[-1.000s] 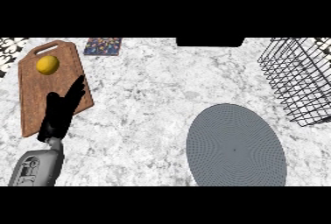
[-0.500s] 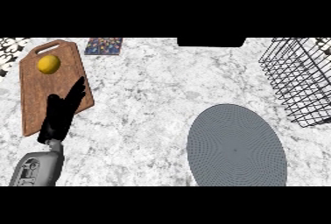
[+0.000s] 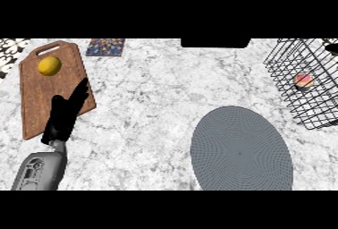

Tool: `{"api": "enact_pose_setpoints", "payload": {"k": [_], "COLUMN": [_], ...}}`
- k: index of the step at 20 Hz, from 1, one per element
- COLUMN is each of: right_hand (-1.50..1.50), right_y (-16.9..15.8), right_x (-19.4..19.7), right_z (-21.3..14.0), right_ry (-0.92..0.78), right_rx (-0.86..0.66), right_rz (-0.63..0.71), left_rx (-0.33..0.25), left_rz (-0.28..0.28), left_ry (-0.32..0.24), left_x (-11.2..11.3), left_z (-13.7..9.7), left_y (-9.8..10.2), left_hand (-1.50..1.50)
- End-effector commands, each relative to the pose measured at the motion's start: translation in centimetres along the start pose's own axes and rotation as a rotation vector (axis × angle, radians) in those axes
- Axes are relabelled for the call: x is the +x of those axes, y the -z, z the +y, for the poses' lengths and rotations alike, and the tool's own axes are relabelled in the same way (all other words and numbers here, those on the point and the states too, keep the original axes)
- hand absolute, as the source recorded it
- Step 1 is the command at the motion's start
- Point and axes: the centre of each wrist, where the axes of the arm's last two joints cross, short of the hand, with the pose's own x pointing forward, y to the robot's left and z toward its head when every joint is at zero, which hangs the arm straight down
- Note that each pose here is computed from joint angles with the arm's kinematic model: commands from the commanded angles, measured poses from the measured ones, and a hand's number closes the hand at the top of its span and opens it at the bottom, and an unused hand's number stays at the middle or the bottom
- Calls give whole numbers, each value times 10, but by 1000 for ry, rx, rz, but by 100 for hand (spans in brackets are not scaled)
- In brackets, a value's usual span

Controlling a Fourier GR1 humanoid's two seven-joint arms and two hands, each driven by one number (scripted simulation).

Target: Pick the cupcake from the placemat and place it in the basket

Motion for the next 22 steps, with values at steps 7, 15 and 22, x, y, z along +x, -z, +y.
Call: {"api": "enact_pose_setpoints", "payload": {"k": [7, 15, 22], "right_hand": [-150, -150, -150], "right_y": [-3, -37, -79], "right_x": [-31, -109, -171], "right_z": [-29, -94, -130], "right_ry": [224, 383, 433], "right_rx": [-313, -425, -424], "right_rz": [-2, 147, 164], "left_rx": [-9, 1, 14], "left_rz": [-9, -6, 6], "left_ry": [-12, -17, 6], "left_x": [16, 1, -2], "left_z": [-3, 5, 1], "left_y": [5, -7, 1], "left_hand": [0, 0, 0]}}
